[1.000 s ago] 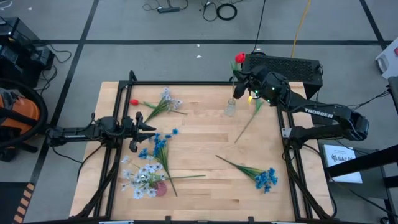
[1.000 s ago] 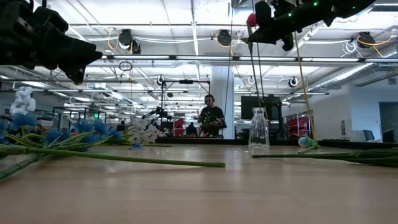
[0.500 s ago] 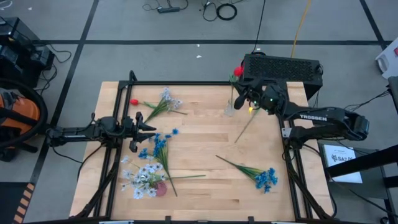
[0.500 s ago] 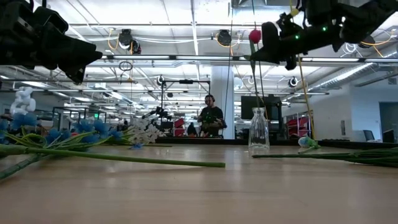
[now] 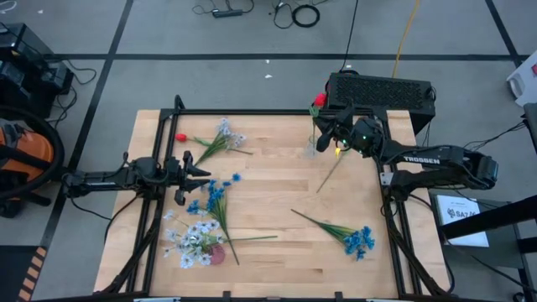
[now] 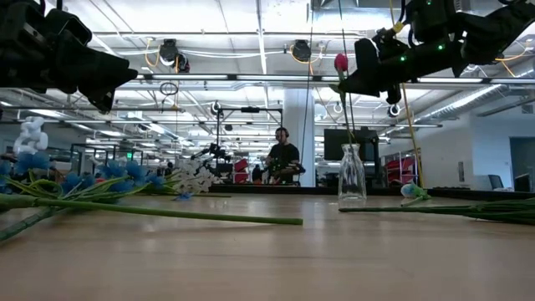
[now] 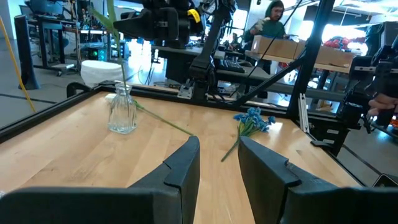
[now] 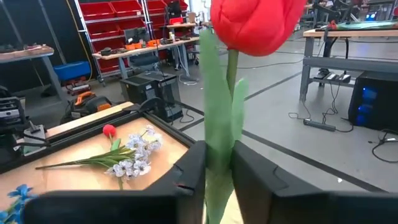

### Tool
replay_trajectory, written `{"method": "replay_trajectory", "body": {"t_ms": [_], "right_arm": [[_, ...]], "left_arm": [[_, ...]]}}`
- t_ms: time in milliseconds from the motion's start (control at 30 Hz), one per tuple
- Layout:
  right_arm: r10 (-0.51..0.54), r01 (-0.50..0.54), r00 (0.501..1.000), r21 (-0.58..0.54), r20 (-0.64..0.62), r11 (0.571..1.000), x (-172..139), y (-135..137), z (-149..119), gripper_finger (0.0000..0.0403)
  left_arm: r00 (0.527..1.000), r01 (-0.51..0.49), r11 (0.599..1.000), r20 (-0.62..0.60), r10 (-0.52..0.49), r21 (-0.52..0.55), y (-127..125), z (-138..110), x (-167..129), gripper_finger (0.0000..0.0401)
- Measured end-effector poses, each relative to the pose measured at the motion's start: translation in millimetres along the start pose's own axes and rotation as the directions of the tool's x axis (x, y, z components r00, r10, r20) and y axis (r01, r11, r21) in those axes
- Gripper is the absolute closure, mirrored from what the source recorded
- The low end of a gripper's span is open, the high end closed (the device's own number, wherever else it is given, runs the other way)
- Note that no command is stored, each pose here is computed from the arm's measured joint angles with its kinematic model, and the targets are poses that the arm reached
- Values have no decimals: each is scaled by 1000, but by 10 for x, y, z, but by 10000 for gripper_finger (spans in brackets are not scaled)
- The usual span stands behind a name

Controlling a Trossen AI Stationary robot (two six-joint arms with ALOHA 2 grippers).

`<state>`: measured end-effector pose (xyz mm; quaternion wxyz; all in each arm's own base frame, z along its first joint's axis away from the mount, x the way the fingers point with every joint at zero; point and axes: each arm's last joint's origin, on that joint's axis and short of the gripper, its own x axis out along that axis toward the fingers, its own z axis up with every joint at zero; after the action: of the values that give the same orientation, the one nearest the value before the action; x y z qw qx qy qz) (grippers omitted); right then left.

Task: Sort flowers into vase by color
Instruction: Put the right red flowers into the transparent vase, then put the white flowers into the pink vase

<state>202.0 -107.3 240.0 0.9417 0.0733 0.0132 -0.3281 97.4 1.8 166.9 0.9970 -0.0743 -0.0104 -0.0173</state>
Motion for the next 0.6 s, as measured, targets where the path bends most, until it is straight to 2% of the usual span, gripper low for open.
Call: {"method": "replay_trajectory", "body": {"t_ms": [333, 467, 600], "right_arm": [[-9, 8, 998, -11, -55, 1000, -97, -19, 9, 228], [-17, 19, 998, 30, -62, 999, -244, -41, 83, 212], [-59, 69, 995, 124, -86, 990, -415, -80, 130, 214]], "left_arm": [[1000, 0, 1000, 0, 0, 0, 0, 0, 0, 285], [1000, 0, 1000, 0, 0, 0, 0, 0, 0, 285], [1000, 0, 1000, 0, 0, 0, 0, 0, 0, 285]]}}
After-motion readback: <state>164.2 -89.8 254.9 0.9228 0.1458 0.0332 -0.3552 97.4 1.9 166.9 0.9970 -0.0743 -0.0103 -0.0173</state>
